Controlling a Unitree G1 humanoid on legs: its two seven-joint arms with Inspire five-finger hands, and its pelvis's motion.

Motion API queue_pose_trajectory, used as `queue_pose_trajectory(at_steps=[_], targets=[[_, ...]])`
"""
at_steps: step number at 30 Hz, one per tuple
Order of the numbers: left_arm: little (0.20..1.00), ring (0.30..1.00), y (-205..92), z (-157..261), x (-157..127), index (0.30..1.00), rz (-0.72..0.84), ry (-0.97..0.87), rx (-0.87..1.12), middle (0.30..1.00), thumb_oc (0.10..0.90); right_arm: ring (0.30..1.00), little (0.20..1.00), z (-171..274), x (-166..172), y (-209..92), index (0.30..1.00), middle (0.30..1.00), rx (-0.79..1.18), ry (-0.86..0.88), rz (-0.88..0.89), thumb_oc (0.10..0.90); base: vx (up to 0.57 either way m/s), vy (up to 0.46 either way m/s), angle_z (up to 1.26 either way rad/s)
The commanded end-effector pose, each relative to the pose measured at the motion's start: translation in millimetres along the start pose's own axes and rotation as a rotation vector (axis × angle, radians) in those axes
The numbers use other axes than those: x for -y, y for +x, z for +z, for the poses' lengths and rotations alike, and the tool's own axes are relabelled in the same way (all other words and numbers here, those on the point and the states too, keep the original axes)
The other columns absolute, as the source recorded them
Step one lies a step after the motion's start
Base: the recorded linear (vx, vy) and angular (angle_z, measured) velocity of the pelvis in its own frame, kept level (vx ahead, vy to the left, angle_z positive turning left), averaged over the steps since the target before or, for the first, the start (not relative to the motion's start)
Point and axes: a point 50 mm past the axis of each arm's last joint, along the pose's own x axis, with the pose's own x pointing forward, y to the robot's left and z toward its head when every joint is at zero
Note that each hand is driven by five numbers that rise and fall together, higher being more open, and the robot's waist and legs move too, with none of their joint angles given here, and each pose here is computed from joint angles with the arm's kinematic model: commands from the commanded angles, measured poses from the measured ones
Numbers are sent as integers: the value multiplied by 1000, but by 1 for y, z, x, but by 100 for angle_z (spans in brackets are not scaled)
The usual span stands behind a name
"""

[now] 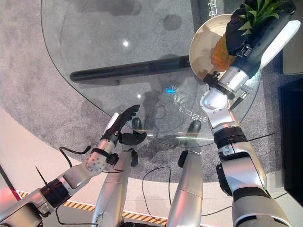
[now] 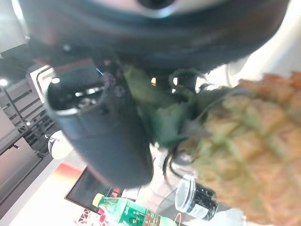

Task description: Pick up the fruit to the plate

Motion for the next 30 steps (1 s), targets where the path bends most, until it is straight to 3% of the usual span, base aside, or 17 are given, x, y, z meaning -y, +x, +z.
queue_pose_trajectory(at_steps=[1,30], targets=[[900,900,-11,23,15,900,-25,-105,131,900,800,900,900,32,-1,30,900,900,196,70,-12,800,0,0,0],[900,900,-17,15,6,900,3,-81,105,900,800,900,900,51,3,21,900,900,285,93,-59,800,1,-2,1]])
